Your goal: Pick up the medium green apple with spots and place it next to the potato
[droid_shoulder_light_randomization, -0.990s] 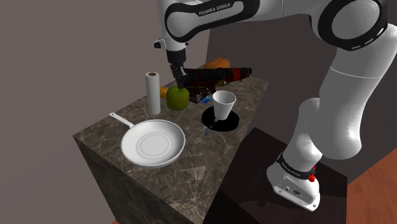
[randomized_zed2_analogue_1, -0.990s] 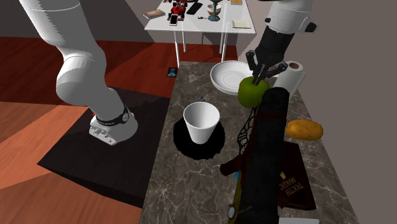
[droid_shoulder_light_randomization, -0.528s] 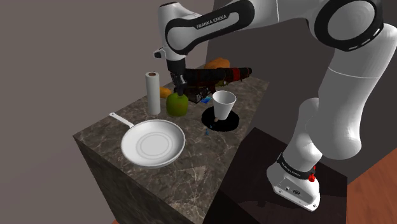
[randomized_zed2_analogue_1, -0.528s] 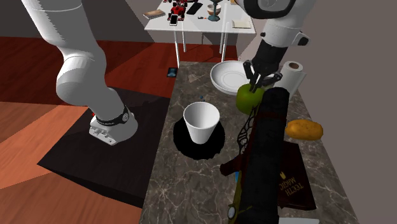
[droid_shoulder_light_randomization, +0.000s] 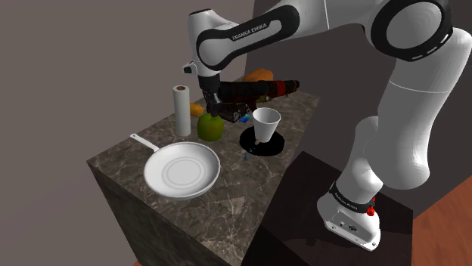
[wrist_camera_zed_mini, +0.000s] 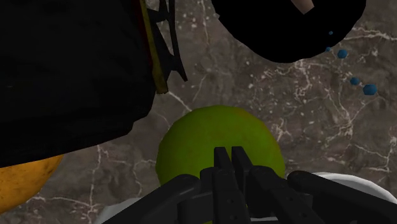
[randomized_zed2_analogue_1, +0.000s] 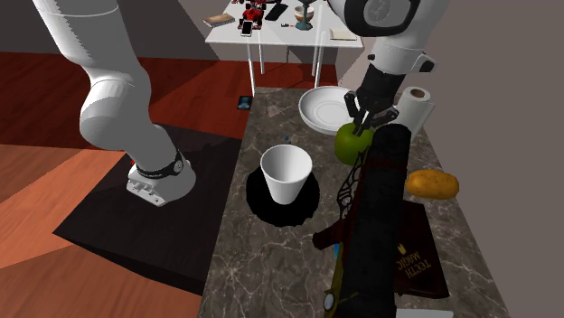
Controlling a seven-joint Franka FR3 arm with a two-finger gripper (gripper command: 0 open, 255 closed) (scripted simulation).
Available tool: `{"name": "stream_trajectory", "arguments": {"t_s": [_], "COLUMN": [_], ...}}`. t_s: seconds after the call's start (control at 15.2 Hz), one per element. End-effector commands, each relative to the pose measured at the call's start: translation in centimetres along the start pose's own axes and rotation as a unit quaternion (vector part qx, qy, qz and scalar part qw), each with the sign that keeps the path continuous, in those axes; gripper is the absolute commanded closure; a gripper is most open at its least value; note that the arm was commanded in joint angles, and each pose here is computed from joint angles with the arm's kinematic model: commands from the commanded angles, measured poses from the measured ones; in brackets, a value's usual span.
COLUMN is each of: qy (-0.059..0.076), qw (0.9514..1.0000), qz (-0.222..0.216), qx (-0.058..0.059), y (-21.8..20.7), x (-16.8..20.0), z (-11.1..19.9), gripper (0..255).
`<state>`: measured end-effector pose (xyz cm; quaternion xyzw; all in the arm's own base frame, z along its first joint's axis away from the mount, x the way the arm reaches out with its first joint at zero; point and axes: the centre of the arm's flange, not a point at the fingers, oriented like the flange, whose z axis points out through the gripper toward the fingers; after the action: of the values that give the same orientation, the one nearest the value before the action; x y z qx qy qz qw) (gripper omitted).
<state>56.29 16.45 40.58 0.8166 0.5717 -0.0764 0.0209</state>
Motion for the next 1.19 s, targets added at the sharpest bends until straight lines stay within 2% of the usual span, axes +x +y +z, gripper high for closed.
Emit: {"name": "stream_trajectory", "arguments": {"t_s": [0.0, 0.07, 0.4, 0.66, 1.12], "qy": [0.0, 0.0, 0.0, 0.0, 0.0], "qw": [1.0, 1.0, 1.0, 1.0, 1.0], "qz": [0.0, 0.0, 0.0, 0.0, 0.0], "qx": [0.0, 0.0, 0.0, 0.0, 0.0], "y": [0.0, 0.0, 0.0, 0.0, 0.0], "x": [0.0, 0.0, 0.0, 0.0, 0.0], "z": [0.0, 0.0, 0.0, -5.0, -5.0], "gripper": [255, 0, 0, 0, 0]}}
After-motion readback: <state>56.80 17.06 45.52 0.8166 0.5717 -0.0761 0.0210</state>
